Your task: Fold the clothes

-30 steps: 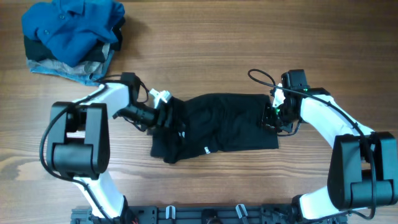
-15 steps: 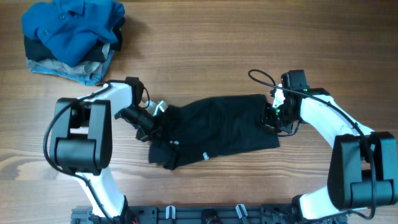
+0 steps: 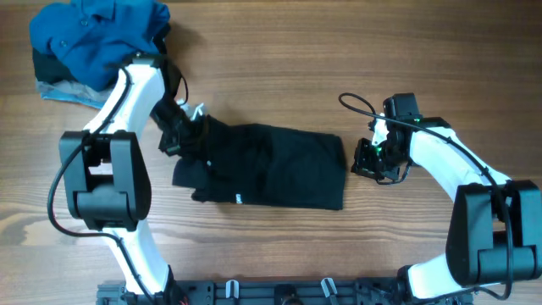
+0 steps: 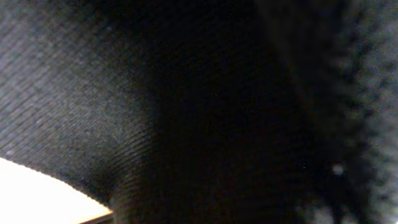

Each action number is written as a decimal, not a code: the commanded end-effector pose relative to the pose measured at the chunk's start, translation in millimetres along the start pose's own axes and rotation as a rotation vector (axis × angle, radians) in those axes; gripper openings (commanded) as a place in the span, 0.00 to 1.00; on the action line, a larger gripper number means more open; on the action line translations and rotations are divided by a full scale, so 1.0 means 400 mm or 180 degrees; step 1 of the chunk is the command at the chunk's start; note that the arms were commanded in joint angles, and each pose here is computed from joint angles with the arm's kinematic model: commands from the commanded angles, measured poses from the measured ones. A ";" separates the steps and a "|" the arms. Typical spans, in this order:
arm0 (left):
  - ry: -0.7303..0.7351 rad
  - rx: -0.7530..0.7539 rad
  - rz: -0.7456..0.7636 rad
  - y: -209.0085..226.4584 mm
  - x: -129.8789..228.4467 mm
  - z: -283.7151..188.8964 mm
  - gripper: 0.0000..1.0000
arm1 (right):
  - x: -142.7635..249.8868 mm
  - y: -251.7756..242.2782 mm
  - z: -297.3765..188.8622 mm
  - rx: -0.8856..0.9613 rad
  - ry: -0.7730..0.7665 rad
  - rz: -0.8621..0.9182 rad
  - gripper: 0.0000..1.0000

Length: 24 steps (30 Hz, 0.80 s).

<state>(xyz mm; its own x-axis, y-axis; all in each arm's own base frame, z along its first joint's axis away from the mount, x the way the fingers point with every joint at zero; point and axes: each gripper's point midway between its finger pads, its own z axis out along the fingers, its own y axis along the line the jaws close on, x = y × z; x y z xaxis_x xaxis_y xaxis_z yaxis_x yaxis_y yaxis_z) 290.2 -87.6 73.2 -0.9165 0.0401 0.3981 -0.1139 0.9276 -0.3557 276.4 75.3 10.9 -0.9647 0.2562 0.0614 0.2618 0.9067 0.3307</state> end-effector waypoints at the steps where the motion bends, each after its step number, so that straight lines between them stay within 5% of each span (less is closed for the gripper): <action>1: -0.0071 -0.0115 0.0185 -0.069 -0.007 -0.010 0.04 | -0.028 -0.016 -0.024 0.0153 -0.0174 0.0106 0.13; 10: -0.0142 -0.0314 0.0634 -0.235 0.002 0.083 0.04 | -0.044 -0.066 -0.034 0.0377 -0.0269 0.0268 0.14; 18: -0.0491 -0.0277 0.0848 -0.394 -0.013 0.162 0.17 | -0.063 -0.132 -0.059 0.0358 -0.0320 0.0576 0.14; 21: -0.0595 -0.0235 0.0971 -0.447 -0.011 0.186 0.27 | -0.059 -0.141 -0.061 0.0368 -0.0297 0.0618 0.14; 24: -0.0672 -0.0219 0.1079 -0.485 -0.007 0.204 0.48 | -0.059 -0.141 -0.061 0.0367 -0.0298 0.0617 0.17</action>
<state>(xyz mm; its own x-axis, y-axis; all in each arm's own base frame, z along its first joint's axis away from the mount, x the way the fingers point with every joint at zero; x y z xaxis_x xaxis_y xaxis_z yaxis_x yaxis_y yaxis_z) 286.2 -279.2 67.9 -0.9510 0.2918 0.1022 0.2368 0.8999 -0.3662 275.9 13.3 5.3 -0.8902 0.4511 0.0629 0.4536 0.8654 0.2131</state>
